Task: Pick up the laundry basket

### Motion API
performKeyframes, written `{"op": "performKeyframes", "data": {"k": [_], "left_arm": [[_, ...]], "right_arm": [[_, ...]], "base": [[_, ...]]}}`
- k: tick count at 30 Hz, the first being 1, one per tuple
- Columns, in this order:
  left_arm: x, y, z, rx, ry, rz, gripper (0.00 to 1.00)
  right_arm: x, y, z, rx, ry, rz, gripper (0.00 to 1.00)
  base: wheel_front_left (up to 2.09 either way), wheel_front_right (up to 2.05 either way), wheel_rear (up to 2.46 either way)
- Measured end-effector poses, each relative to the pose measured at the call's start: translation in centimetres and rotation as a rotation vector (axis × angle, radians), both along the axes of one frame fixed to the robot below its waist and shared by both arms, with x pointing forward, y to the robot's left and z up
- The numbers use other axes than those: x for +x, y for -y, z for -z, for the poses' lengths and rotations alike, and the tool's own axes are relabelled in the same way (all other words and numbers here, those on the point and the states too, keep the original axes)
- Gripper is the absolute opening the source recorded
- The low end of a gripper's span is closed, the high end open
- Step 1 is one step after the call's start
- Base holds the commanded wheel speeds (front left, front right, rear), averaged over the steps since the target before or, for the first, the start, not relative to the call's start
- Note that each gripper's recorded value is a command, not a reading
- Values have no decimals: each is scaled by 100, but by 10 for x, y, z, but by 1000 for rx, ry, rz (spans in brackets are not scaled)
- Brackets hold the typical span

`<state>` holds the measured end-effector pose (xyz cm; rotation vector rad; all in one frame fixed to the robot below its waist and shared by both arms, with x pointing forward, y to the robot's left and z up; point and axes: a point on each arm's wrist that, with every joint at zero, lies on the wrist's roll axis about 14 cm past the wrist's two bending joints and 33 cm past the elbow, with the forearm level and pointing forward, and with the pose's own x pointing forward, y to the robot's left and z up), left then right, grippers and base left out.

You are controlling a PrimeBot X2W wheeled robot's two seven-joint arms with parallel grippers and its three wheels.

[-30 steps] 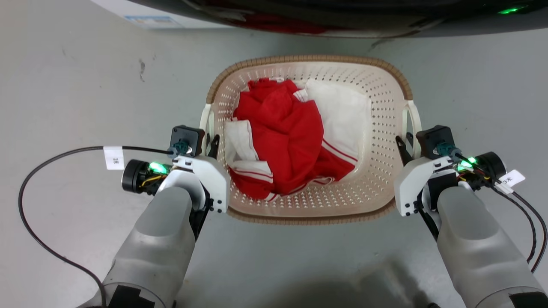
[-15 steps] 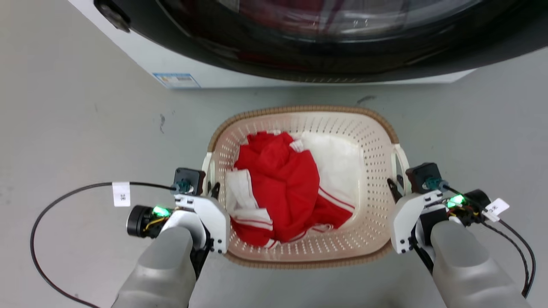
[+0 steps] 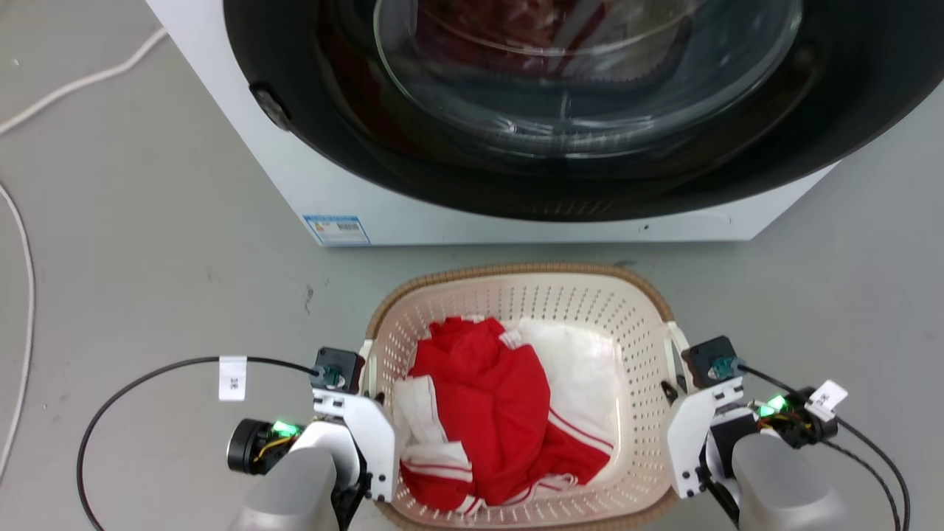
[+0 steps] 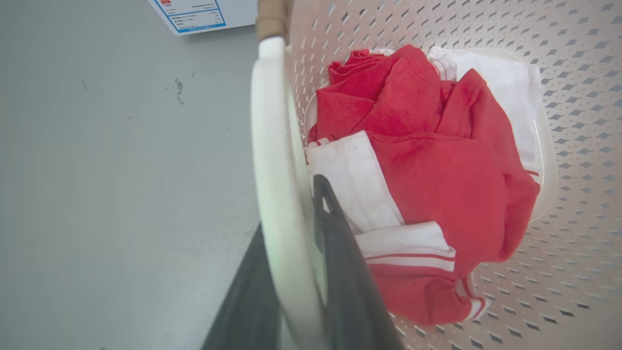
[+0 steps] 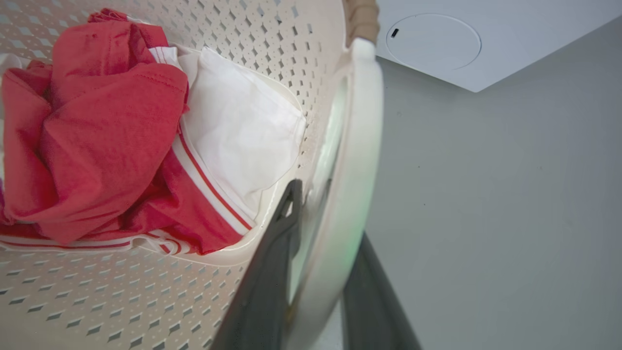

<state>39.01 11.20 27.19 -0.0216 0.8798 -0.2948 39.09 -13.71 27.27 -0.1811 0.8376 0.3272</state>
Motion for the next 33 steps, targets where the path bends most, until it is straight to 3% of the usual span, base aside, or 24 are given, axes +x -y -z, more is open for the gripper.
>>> {"op": "performKeyframes", "data": {"k": [22, 33], "left_arm": [[-49, -7, -43, 18, 24, 21, 0], [-56, -8, -54, 11, 46, 20, 0]], "right_arm": [[-51, -7, -45, -19, 11, -30, 0], [-57, -8, -57, -17, 45, -32, 0]], "base": [[0, 0, 0], [0, 0, 0]]}}
